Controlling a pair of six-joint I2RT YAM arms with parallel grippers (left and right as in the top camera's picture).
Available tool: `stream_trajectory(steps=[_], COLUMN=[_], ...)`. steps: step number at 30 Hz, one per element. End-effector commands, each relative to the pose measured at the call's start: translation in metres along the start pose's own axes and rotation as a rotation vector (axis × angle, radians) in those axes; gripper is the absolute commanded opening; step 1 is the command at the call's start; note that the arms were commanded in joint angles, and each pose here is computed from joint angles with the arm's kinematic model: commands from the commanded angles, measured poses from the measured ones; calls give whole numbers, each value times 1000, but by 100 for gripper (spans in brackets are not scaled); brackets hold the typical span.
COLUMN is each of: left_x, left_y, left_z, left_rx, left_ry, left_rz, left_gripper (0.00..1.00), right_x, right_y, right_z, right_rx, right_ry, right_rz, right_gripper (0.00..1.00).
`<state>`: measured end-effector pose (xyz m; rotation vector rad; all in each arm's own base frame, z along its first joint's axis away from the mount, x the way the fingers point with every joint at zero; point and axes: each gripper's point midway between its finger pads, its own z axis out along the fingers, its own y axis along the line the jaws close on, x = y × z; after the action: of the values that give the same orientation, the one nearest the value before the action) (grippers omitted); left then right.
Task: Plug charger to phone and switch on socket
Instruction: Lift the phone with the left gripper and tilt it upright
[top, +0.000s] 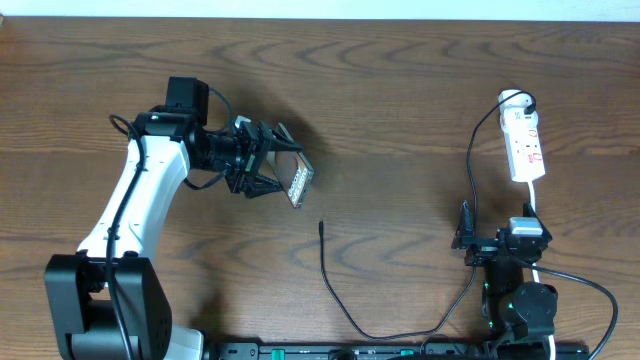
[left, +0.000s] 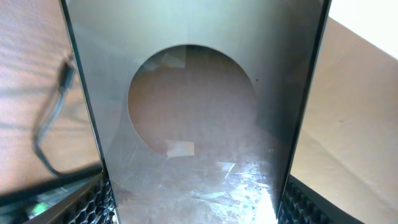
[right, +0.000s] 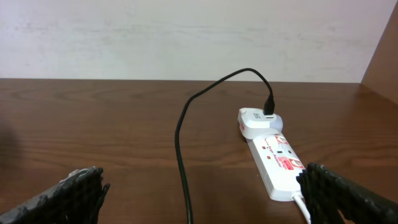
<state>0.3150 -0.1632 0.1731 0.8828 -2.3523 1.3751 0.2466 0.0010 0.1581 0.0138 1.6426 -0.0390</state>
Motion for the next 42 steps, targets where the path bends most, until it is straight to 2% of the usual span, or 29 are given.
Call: stream_trajectory(steps=[1, 12, 24, 42], left_x=[20, 36, 46, 36], left_y=[-25, -37, -45, -45], left_z=[-10, -13, -17, -29], left_rx=[80, 132, 160, 196], left_ry=[60, 173, 249, 228], left_rz=[-86, -259, -343, -367], left_gripper=[8, 7, 7, 8], right_x=[2, 2, 1, 1], right_y=[3, 3, 3, 3], right_z=[0, 0, 0, 0], right_rx=[-11, -11, -11, -11], right_ry=[4, 4, 3, 3], right_rz=[-9, -9, -9, -9], right_gripper=[99, 99, 99, 99])
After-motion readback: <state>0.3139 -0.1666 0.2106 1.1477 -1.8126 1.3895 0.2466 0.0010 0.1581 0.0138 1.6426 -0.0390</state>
